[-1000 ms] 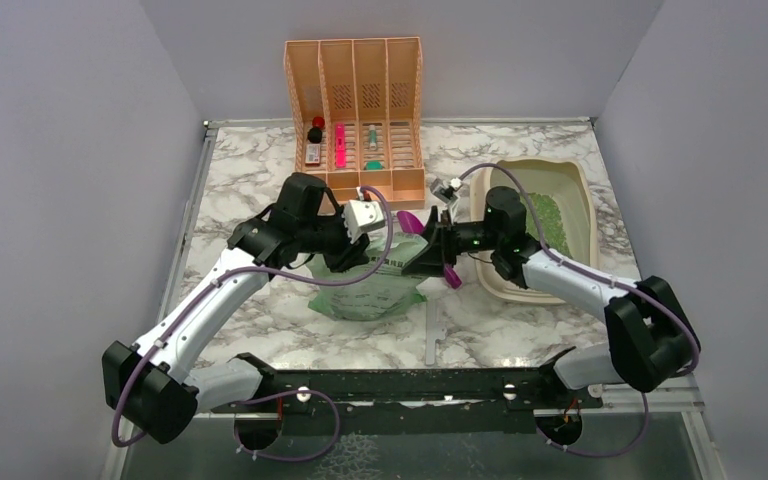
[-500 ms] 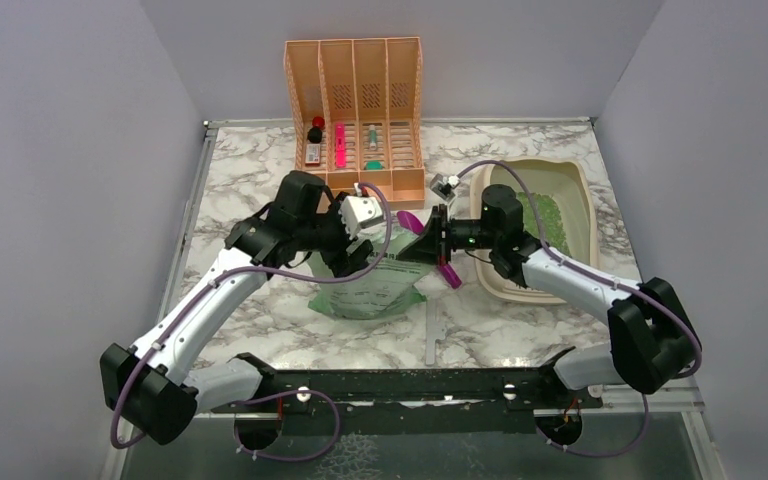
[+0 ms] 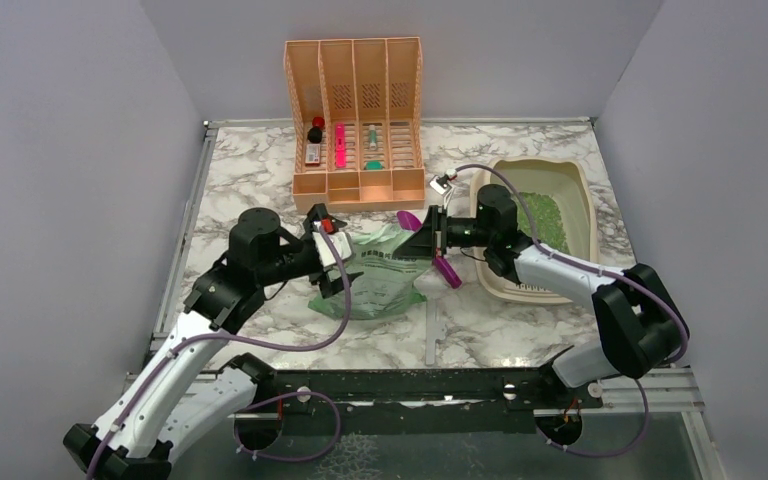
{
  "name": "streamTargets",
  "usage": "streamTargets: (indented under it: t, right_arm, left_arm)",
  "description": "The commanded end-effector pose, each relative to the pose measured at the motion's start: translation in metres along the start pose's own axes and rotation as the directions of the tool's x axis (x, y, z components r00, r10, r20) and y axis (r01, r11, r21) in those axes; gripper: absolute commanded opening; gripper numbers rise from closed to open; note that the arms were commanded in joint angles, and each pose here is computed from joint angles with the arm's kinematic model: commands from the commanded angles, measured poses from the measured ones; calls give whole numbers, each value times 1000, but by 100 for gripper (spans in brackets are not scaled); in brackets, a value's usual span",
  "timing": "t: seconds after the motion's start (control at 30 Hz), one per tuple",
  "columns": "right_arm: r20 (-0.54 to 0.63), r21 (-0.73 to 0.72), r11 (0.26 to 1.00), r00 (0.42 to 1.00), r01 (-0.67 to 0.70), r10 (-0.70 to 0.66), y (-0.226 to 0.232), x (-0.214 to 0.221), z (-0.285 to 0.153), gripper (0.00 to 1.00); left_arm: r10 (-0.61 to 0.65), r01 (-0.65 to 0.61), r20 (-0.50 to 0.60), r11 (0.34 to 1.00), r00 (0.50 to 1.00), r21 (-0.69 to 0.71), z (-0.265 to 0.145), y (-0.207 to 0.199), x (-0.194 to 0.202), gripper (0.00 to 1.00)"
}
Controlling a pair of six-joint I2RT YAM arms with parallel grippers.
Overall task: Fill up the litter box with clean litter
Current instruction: Close the cat litter bag at the center of the board.
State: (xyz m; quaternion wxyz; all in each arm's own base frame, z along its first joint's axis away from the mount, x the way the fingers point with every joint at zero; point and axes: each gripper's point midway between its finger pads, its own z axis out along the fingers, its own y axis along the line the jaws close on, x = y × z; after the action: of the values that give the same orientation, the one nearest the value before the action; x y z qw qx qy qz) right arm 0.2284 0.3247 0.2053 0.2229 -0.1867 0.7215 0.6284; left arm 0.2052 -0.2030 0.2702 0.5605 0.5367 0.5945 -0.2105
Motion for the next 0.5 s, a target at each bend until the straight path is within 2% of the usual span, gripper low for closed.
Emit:
streamTargets:
  t: [0.0, 0.07, 0.17, 0.27, 0.47]
  right_arm:
    - [-1, -24, 999, 999, -33, 33, 9, -6, 5, 1]
    - [0, -25, 1000, 1000, -14, 14, 10, -5, 4, 1]
    - [7, -30, 1000, 1000, 0, 0, 13, -4, 0, 1]
    - [-8, -66, 998, 1000, 23, -23, 21, 0, -3, 1]
    - [-65, -153, 988, 997, 29, -40, 34, 13, -12, 1]
  left_arm:
    - [49, -53, 46, 993, 998, 102, 3, -20, 1, 99]
    - [70, -77, 60, 991, 996, 110, 2, -21, -2, 98]
    - [71, -84, 70, 976, 995, 200, 6, -33, -2, 99]
    - [58, -67, 42, 966, 997, 251, 13, -39, 7, 98]
    - [108, -92, -38, 951, 993, 297, 21, -38, 29, 98]
